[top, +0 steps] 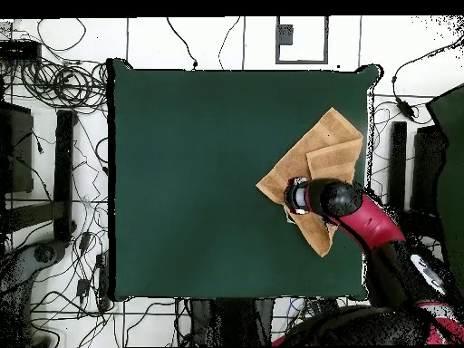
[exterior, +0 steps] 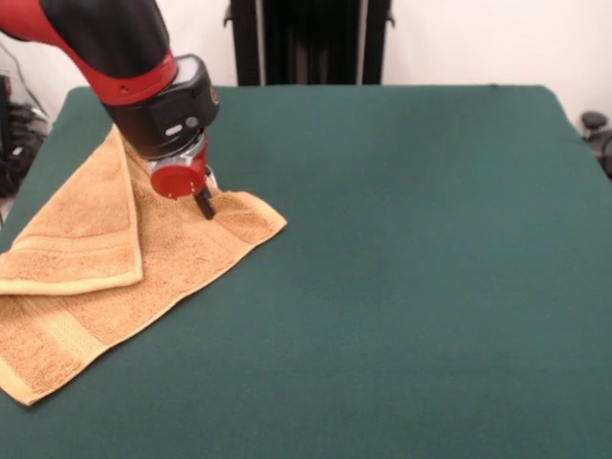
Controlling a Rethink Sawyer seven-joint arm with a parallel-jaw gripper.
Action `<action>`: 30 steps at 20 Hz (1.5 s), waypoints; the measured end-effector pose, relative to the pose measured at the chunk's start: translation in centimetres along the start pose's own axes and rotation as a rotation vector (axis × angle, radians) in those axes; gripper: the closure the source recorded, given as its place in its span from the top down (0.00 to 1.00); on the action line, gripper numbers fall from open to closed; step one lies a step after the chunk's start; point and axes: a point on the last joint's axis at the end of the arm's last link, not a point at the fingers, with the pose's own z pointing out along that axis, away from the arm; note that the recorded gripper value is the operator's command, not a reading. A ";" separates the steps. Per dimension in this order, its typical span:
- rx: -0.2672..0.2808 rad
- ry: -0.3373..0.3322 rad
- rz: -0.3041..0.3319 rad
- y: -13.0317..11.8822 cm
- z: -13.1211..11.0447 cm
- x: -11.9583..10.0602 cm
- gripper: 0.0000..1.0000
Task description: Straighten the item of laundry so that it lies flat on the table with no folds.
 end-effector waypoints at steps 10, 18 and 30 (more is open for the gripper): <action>-0.003 0.004 0.002 -0.1 0.0 0.0 0.00; -0.065 -0.028 0.008 -1.0 -0.1 0.6 0.00; -0.107 0.022 0.018 -2.9 1.2 5.2 0.00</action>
